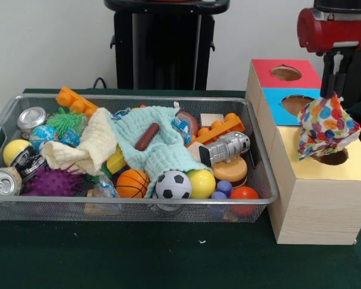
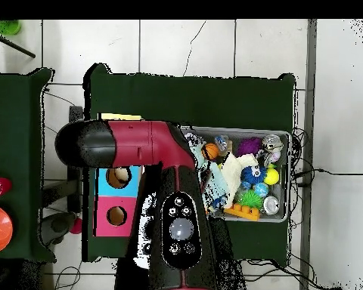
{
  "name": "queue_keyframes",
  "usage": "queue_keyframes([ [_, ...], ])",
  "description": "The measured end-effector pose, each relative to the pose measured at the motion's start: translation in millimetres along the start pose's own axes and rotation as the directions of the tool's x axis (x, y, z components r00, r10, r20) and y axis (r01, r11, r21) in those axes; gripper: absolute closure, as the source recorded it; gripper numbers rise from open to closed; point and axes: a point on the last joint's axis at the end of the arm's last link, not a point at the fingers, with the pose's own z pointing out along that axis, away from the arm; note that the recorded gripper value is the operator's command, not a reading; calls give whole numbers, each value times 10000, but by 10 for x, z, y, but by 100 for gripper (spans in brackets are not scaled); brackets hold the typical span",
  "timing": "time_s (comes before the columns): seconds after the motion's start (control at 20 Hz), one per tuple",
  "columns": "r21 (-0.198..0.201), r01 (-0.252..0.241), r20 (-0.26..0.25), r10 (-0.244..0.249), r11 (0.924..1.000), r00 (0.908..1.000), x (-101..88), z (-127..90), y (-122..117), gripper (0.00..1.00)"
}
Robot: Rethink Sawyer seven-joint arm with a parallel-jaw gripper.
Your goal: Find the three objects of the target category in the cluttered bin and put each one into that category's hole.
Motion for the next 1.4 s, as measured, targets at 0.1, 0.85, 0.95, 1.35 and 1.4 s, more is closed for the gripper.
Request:
queue_keyframes([
  [0.1, -2, -20, 35, 20, 10000, 10000, -6, -3, -4, 100],
  [0.85, -249, -186, 255, 193, 9995, 9995, -95, -23, 143, 100],
  [0.95, -281, -165, 278, 172, 9995, 9995, -104, -24, 185, 100],
  [1.35, -323, -27, 244, 35, 9995, 9997, -106, 38, 312, 100],
  [1.4, -322, -32, 227, 40, 9995, 9997, -102, 49, 309, 100],
])
